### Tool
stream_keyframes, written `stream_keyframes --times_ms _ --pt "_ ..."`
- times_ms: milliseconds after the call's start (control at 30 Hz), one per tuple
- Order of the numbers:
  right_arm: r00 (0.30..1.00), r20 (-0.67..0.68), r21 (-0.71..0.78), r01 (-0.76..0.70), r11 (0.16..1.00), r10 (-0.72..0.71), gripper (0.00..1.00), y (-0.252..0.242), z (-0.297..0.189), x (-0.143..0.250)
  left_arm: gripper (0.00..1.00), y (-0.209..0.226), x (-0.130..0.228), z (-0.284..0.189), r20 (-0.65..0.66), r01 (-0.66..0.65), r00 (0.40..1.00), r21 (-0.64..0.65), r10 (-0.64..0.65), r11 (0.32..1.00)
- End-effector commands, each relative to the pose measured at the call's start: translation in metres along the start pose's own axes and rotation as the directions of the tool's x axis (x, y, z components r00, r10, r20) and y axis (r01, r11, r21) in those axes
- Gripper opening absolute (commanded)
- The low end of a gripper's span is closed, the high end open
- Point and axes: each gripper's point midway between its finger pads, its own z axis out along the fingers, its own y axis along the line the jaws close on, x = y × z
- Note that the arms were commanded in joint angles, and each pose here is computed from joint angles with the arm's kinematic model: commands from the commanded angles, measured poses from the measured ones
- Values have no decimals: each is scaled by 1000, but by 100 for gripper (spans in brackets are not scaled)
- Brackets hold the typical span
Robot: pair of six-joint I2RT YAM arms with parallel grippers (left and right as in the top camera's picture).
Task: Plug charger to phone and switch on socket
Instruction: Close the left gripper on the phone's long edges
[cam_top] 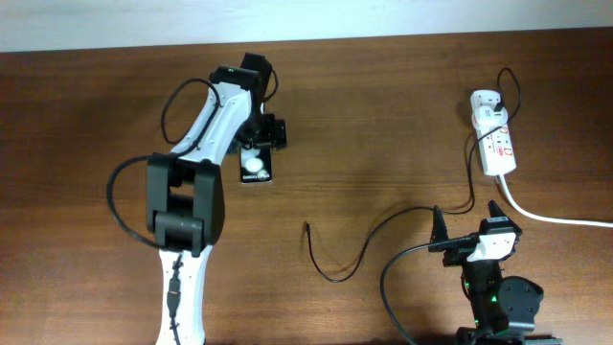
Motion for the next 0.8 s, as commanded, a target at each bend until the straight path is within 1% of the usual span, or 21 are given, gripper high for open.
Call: stream_keyframes --times_ms 0,133,333,433,767 --pt "1000 -1 -24 0 1000 0 99 5 0 2 99 1 -3 8 -10 19 1000 12 -19 1000" --pt "1000 -1 -24 0 1000 0 99 5 0 2 99 4 -4 9 -10 25 1000 11 -25 1000" --pt "1000 -1 -24 0 1000 0 99 5 0 2 99 1 -14 9 32 6 999 25 -7 1000" --pt "1000 -1 -24 0 1000 0 99 5 0 2 99 1 -15 10 35 -23 999 25 22 999" --pt "1000 -1 -24 0 1000 0 99 5 0 2 99 4 -15 10 38 -23 999 7 23 1000"
